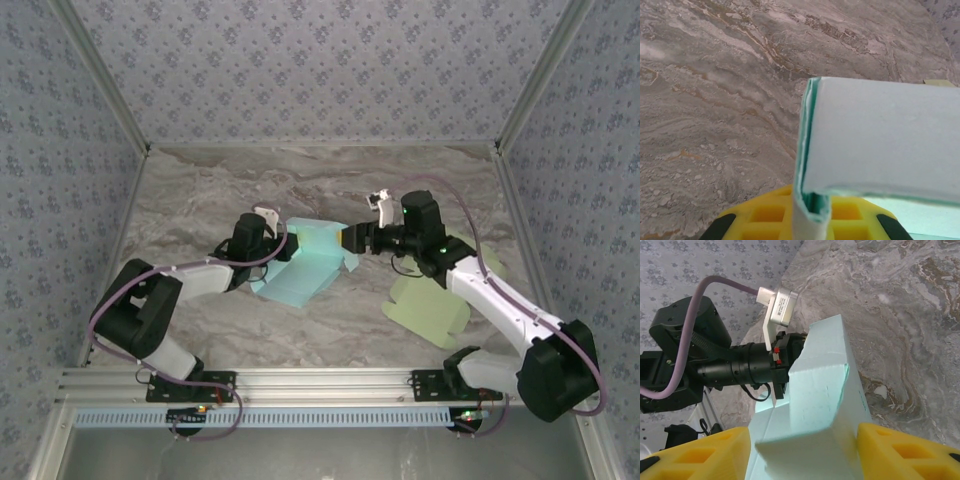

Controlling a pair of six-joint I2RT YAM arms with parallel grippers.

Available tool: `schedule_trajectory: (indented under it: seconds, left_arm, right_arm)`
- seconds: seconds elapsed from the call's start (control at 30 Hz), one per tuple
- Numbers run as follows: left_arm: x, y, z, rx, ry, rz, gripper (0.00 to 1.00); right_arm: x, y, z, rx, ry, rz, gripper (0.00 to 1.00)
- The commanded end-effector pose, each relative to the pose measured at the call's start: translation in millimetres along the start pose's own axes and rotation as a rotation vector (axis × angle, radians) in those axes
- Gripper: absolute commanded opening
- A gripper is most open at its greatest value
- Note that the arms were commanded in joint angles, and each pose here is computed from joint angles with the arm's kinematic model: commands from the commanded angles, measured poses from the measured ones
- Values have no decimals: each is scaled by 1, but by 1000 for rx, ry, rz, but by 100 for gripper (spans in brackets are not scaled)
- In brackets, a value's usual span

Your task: Fold the paper box

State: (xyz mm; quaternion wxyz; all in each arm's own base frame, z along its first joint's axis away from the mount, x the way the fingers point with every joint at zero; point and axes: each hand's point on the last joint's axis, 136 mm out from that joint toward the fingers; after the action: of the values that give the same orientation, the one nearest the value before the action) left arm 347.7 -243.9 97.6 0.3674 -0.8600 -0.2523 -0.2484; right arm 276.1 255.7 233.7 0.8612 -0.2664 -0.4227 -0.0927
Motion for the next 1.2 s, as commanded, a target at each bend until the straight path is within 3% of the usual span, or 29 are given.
schedule_trajectory:
  seconds: [0.0,0.2,0.5,0.93,1.17]
  left_arm:
    - [25,1,-17,-53,-39,-73,0]
    - [26,1,-21,-82,-74,-69,0]
    - [31,0,-29,-101,-78,-71,0]
    - [33,-4,-23,-56,-90,-83,0]
    - [30,-2,-19,-31,-58,-84,0]
  right_arm:
    - [-9,-7,22,103,-47,20,59]
    - [-12,-10,29,133,-84,-18,53]
    - [-22,8,16,-2,-186,8,34]
    - [-25,18,-29,-372,-293,-17,32]
    - [-22,25,-45,-411,-261,-4,32]
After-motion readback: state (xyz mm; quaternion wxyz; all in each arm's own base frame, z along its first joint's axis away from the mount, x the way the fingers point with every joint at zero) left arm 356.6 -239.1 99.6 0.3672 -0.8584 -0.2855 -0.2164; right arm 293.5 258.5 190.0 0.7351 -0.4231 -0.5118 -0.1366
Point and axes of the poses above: each hand's point on the last joint's axis, 136 mm out from that joint toward the fingers, its own y axis out along the fingers, its own z axis along the line the jaws close on, x = y × z, and after that the axes turned 9 degrees about -y, right-handed
